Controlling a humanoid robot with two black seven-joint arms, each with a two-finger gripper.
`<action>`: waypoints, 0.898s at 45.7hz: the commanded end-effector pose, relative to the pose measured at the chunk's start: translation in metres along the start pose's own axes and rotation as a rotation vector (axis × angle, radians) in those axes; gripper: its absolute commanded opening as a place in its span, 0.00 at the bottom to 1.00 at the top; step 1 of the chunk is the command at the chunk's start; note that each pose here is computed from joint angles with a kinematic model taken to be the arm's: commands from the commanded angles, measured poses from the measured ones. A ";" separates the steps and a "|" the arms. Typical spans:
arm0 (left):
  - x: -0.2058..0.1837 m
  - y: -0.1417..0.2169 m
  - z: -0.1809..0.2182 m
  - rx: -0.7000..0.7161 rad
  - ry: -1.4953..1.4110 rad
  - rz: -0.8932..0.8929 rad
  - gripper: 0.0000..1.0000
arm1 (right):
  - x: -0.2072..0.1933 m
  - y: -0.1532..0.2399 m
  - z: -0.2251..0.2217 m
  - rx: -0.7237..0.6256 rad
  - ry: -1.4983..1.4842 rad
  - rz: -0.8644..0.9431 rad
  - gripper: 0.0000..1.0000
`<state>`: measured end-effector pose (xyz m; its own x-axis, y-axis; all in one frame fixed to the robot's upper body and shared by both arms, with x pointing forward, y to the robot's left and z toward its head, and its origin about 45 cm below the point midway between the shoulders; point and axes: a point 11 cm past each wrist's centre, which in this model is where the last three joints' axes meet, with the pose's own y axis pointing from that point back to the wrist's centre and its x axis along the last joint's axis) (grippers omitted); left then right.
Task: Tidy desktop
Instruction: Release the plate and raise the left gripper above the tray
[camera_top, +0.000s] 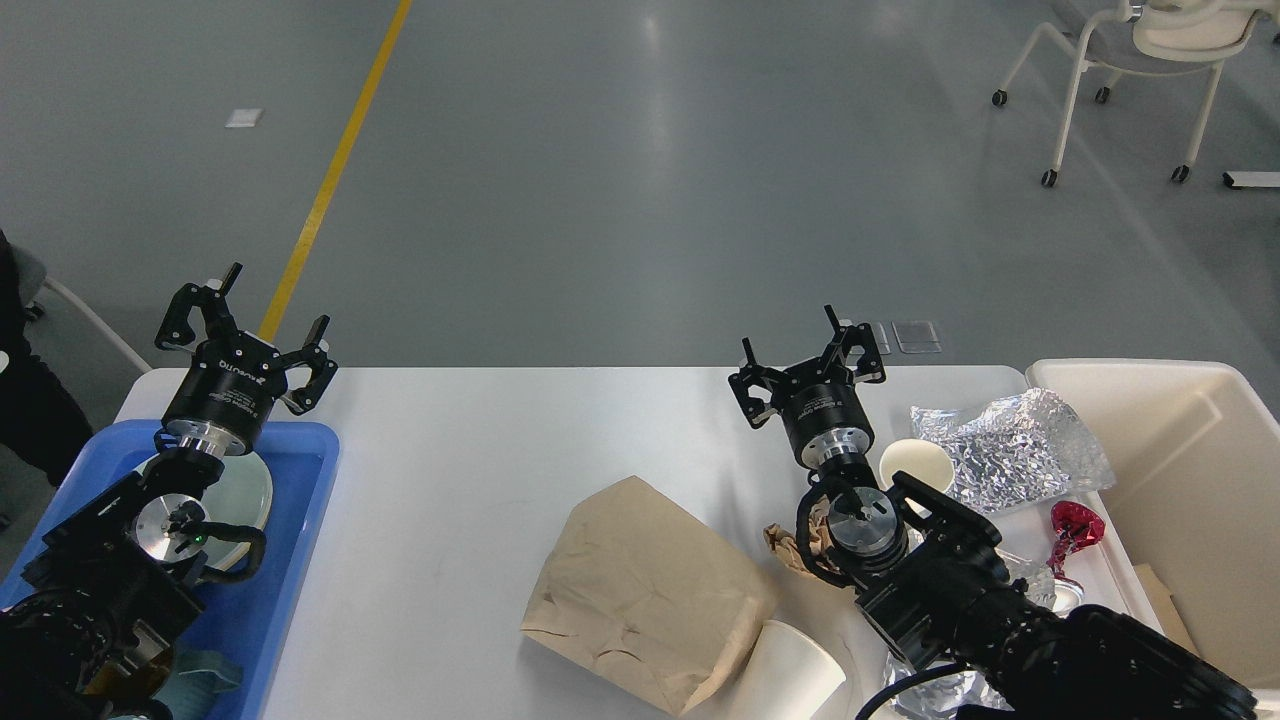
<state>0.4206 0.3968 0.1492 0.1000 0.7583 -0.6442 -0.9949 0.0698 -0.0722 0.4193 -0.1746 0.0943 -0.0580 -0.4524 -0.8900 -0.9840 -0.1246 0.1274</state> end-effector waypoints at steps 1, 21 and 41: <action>0.001 0.000 -0.001 -0.003 -0.007 0.011 1.00 | 0.000 0.000 0.000 0.000 0.000 0.000 1.00; 0.001 0.000 -0.002 -0.005 -0.008 0.013 1.00 | 0.000 0.000 0.000 0.001 0.000 0.000 1.00; 0.001 0.000 -0.002 -0.004 -0.008 0.017 1.00 | 0.001 0.000 0.000 0.000 0.001 0.001 1.00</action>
<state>0.4209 0.3955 0.1469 0.0840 0.7642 -0.6395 -0.9964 0.0550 -0.0651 0.4192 -0.1749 0.0939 -0.0592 -0.4531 -0.8895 -0.9840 -0.1236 0.1284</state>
